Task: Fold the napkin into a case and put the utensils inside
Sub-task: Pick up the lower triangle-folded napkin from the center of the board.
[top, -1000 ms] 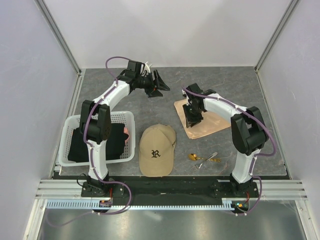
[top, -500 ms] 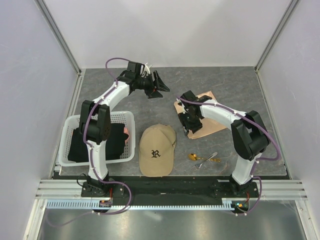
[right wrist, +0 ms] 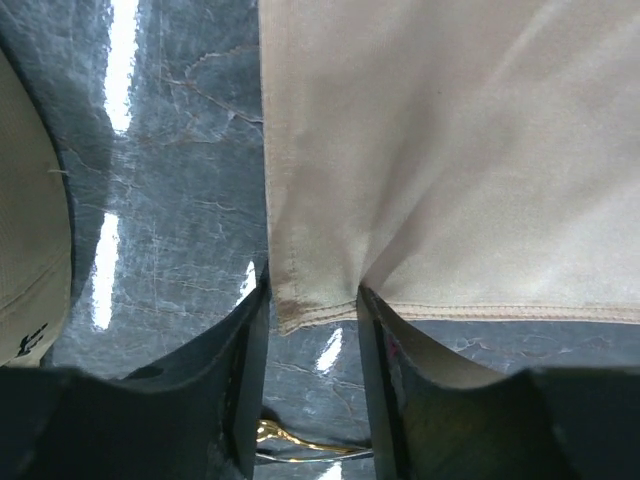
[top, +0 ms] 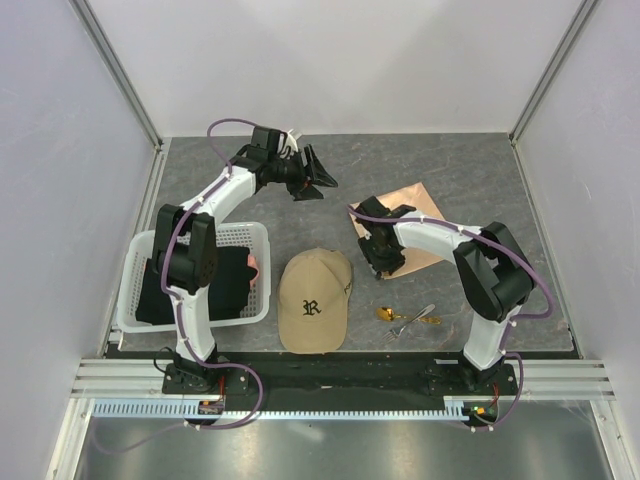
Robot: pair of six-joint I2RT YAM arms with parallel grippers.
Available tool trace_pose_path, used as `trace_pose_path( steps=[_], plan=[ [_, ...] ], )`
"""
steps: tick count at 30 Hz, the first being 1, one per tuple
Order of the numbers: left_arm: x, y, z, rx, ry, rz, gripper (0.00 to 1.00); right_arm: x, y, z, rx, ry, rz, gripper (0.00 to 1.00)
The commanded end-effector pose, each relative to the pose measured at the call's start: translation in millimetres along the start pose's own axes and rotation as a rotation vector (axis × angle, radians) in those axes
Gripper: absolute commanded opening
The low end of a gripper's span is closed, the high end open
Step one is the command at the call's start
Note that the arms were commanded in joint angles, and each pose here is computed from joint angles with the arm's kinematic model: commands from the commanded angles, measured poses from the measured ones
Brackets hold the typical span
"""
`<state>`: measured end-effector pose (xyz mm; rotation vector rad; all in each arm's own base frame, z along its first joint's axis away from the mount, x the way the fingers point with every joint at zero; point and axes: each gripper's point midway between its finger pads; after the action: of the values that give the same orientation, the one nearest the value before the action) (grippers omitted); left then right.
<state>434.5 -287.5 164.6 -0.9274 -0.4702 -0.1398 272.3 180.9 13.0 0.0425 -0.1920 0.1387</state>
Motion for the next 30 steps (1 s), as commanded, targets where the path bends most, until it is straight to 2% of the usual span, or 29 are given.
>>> trace_pose_path(
  steps=[1, 4, 5, 7, 8, 12, 18, 19, 21, 24, 30],
  plan=[
    [9.0, -19.4, 17.3, -0.005, -0.051, -0.007, 0.71, -25.7, -27.8, -36.7, -0.146, 0.039, -0.018, 0.44],
    [6.8, -14.1, 18.4, 0.031, -0.046, 0.013, 0.71, -25.4, -29.3, -39.1, -0.159, 0.03, -0.02, 0.33],
    [6.8, -10.4, 18.3, 0.047, -0.048, 0.023, 0.72, -24.1, -29.2, -38.2, -0.16, 0.024, -0.022, 0.24],
    [3.6, -4.0, 18.3, 0.063, -0.041, 0.067, 0.71, -20.7, -25.8, -36.5, -0.14, 0.015, -0.02, 0.18],
    [1.2, -2.1, 17.4, 0.062, -0.033, 0.083, 0.71, -18.7, -22.1, -33.9, -0.119, 0.008, -0.021, 0.11],
    [-3.3, 6.9, 11.6, 0.075, -0.019, 0.123, 0.72, -15.6, -1.3, -19.8, 0.0, 0.005, -0.009, 0.0],
    [-3.7, 15.1, -12.9, 0.072, 0.013, 0.133, 0.89, -7.5, 41.2, 21.4, 0.243, -0.012, -0.048, 0.0],
    [0.3, 13.0, -16.1, 0.073, 0.005, 0.117, 0.9, -6.5, 45.9, 26.2, 0.266, -0.015, -0.054, 0.0],
    [0.3, 14.7, -26.0, 0.074, 0.013, 0.093, 0.9, -3.9, 54.3, 37.9, 0.323, -0.021, -0.081, 0.0],
    [-1.4, 25.3, -37.2, 0.096, 0.02, 0.096, 0.83, 0.7, 57.7, 46.8, 0.381, -0.03, -0.122, 0.0],
    [-9.2, 42.3, -51.9, 0.127, 0.042, 0.096, 0.78, 11.8, 48.5, 53.4, 0.47, -0.048, -0.229, 0.0]
  ],
)
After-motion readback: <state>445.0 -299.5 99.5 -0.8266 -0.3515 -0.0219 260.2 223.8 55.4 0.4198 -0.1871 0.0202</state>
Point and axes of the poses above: each gripper's point midway between its finger pads, its own z axis back along the fingers, its own y axis along the line the jaws close on, x = y × z, and after that the axes turned 13 degrees about -z, right-handed
